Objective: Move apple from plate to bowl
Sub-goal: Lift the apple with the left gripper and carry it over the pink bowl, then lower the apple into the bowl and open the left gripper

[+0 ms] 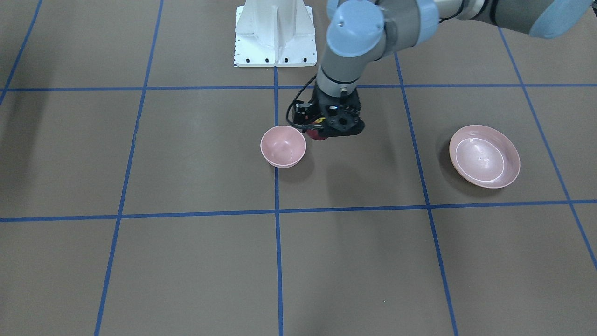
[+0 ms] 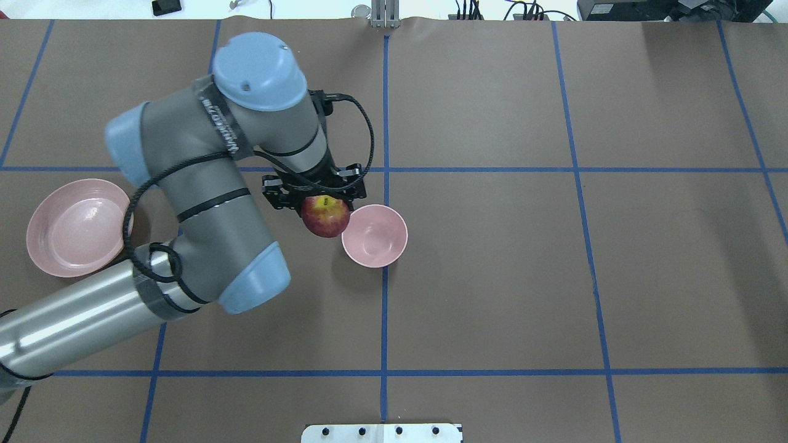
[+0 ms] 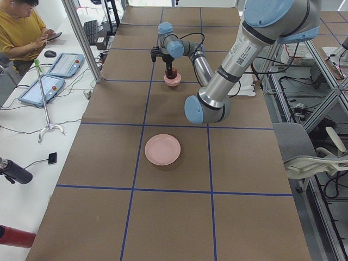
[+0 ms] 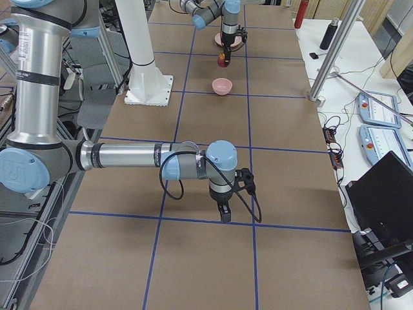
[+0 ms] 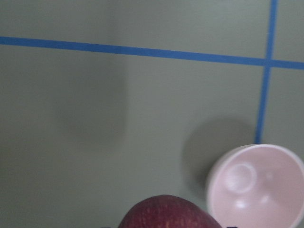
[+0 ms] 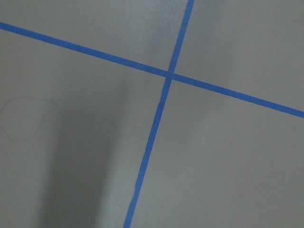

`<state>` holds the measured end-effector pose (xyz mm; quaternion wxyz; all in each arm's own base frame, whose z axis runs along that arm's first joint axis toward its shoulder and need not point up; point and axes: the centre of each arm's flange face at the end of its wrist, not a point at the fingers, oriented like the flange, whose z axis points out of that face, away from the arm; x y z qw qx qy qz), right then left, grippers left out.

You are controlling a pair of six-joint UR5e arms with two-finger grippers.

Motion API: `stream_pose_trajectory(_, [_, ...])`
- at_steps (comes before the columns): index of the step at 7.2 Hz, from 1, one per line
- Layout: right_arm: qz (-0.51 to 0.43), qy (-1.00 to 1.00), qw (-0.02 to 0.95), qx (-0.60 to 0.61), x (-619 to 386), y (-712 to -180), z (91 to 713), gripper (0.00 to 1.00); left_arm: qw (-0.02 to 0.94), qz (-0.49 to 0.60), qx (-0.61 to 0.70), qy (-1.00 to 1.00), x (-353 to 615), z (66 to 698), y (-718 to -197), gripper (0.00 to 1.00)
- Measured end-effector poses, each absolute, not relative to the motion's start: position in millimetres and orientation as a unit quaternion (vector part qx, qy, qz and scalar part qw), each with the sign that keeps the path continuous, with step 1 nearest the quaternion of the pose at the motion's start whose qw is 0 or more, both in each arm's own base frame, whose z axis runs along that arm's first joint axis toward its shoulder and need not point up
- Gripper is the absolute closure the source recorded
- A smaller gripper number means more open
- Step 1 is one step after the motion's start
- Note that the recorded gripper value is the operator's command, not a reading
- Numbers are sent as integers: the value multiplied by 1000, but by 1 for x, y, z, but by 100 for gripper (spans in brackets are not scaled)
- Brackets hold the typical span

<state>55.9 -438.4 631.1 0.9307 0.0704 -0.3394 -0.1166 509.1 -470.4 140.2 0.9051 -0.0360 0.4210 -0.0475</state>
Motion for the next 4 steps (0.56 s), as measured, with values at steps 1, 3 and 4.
stream_pose_trajectory(1, [-116,-340,930,70,56,-438,631,0,905,-50,-33,422,535,132,-470,100])
stream_pose_trajectory(3, [-117,-342,930,69,55,-439,632,0,907,-46,-12,418,578,145,-464,100])
stream_pose_trajectory(4, [-117,-342,930,69,55,-439,633,0,908,-44,-7,416,593,154,-462,100])
